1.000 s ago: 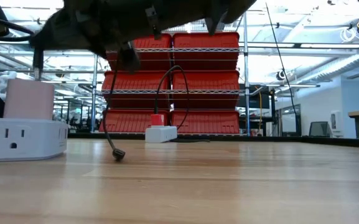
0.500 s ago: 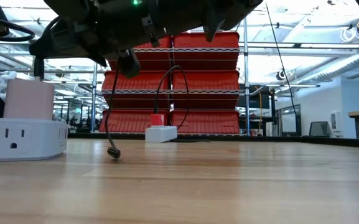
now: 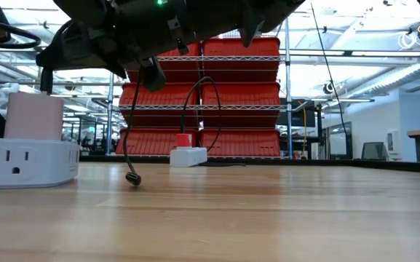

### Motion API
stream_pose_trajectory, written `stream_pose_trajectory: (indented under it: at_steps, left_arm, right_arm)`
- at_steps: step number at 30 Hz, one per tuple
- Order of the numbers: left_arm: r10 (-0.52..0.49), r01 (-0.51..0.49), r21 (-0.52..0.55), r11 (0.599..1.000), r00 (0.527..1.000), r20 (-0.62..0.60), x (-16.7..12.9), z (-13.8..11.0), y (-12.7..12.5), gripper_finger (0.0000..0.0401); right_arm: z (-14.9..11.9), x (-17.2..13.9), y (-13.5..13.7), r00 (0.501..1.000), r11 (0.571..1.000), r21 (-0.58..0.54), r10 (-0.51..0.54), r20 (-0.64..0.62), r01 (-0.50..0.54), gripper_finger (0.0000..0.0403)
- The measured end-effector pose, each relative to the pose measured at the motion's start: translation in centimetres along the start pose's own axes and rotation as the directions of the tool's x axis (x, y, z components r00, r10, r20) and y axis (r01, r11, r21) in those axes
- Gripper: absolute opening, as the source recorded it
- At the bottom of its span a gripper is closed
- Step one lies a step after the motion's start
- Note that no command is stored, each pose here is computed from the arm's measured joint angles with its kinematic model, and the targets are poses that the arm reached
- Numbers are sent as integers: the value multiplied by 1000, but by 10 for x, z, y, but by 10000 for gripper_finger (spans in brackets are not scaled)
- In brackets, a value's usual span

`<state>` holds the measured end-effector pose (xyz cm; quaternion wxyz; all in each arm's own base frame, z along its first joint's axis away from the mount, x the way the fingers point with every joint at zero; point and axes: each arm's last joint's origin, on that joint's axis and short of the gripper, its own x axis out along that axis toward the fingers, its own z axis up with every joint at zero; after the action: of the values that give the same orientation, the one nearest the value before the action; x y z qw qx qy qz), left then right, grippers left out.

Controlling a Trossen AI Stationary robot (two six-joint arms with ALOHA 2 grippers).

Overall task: Insert USB
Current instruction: Insert the black charger cable into the light pink charger adapter

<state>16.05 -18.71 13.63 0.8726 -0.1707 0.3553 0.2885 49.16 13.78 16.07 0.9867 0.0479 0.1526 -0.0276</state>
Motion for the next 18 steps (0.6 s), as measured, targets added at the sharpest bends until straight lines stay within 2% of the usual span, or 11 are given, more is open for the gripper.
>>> stream_pose_trajectory:
  at_steps: [18]
  left_arm:
    - [-1, 1, -1, 1000, 1000, 0, 0, 0, 0, 2]
  right_arm:
    - [-7, 1, -6, 996, 1000, -14, 9, -87, -11, 0]
